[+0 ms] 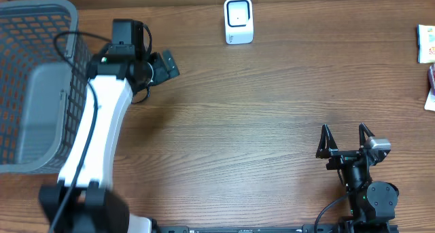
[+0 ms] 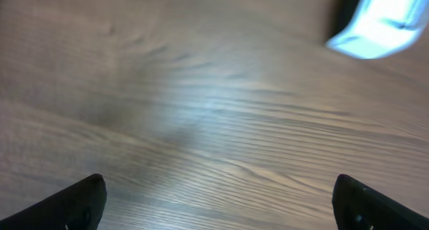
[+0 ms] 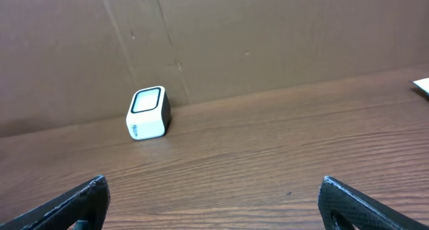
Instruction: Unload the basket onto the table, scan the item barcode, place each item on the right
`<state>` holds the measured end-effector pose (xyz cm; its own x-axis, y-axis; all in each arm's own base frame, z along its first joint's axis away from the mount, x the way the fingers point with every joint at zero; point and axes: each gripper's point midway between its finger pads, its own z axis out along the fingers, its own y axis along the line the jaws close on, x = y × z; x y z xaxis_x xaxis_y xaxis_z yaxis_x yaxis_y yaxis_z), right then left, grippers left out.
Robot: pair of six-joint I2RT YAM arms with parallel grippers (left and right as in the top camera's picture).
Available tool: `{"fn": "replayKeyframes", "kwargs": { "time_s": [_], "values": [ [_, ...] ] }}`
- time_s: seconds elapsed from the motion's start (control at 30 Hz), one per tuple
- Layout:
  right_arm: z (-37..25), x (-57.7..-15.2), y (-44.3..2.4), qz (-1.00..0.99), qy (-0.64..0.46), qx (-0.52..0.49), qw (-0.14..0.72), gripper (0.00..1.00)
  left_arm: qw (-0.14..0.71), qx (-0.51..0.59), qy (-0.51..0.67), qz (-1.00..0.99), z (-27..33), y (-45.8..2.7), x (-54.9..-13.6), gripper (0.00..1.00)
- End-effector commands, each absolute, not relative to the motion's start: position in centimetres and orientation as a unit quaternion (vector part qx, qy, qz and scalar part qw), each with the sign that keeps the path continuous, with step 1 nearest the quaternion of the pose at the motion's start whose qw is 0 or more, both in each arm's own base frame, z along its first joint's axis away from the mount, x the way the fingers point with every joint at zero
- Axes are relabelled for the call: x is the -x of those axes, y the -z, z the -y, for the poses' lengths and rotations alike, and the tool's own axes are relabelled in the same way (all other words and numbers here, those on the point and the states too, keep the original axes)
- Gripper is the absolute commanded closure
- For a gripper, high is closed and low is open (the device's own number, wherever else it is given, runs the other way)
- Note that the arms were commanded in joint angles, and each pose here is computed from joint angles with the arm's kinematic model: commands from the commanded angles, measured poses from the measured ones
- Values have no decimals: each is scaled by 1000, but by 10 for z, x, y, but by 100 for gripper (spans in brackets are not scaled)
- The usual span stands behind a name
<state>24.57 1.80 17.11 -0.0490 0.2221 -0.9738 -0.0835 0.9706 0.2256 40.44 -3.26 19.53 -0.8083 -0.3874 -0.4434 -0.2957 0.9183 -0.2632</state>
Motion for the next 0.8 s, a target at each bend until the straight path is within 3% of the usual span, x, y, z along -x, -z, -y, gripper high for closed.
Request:
{"fn": "replayKeyframes", "kwargs": {
  "time_s": [0.0, 0.17, 0.33, 0.6, 0.77],
  "values": [
    [-17, -246, -170, -714, -107, -48, 690, 0, 351, 72, 94, -929, 43, -249, -384, 0],
    [-17, -246, -170, -714, -106, -48, 691, 0, 496, -116, 134, -850, 73, -278, -316, 0],
    [-17, -246, -170, -714, -106, -48, 691, 0, 587, -167, 101, -786, 69, -285, -250, 0],
    [-17, -246, -170, -714, -106, -48, 691, 0, 576, -157, 85, -798, 61, -231, -242, 1],
    [-17, -246, -170, -714, -107, -48, 690, 0, 626, -143, 59, -765, 52, -219, -241, 0]
  ]
}}
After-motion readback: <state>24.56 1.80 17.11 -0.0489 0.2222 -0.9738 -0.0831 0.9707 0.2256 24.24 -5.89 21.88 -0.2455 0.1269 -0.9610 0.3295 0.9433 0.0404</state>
